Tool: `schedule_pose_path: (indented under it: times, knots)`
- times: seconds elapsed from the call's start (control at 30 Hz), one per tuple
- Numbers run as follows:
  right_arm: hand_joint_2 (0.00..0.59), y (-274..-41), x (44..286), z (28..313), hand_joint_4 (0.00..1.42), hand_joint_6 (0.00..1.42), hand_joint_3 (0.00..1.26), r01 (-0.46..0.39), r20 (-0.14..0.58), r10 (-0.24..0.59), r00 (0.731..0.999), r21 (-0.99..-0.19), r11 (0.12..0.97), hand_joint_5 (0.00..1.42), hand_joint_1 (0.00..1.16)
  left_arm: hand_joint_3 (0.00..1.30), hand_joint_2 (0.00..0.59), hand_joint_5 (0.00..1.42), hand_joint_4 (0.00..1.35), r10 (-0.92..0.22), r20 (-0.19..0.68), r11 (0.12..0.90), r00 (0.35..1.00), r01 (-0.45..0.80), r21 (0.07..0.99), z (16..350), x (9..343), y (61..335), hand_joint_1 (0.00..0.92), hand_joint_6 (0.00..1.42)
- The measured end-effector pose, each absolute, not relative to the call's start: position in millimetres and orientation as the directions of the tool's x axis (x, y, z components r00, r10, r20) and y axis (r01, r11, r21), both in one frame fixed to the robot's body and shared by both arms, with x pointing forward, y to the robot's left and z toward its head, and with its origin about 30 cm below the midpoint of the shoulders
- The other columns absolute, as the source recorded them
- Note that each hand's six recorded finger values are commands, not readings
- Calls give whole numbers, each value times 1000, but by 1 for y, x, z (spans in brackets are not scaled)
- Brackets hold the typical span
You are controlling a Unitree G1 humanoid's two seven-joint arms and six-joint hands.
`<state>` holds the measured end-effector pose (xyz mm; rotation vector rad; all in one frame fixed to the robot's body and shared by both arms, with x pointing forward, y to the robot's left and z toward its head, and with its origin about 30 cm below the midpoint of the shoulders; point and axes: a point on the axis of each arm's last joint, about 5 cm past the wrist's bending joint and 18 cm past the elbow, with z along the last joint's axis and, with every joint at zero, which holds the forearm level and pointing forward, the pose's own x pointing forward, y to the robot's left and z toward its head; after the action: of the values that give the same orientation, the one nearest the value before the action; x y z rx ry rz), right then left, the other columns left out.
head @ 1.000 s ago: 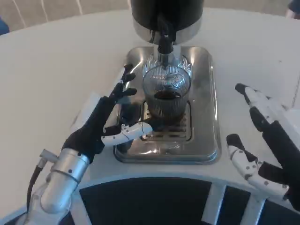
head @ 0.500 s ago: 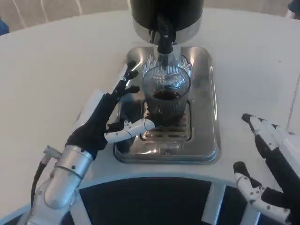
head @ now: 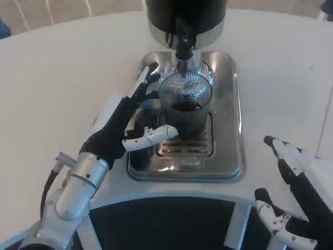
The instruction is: Grasp the cup under the faucet to collect the drink, then remove the cup.
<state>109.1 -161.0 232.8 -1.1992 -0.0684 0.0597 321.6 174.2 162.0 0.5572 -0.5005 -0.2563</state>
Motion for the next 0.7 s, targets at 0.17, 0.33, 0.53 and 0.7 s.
schedule_pose_path:
  times: [0.17,0.33,0.53,0.7]
  knots:
    - [567,-161,109,233,0,0,0,-12,19,81,997,-932,362,0,339,0,53,207,0,-386,377,811,842,115,573,165,324,172,421,242]
    - [557,-159,110,232,0,0,0,-17,18,89,996,-928,371,0,301,0,53,204,0,-390,371,808,843,120,576,165,326,171,420,242]
    - [539,-157,110,231,0,0,0,-26,14,100,995,-923,384,0,189,0,53,204,0,-401,367,801,839,126,585,168,329,169,419,243]
    - [520,-157,110,230,0,0,0,-33,6,95,995,-914,405,0,52,0,54,213,0,-416,360,786,835,131,604,172,332,165,418,271]
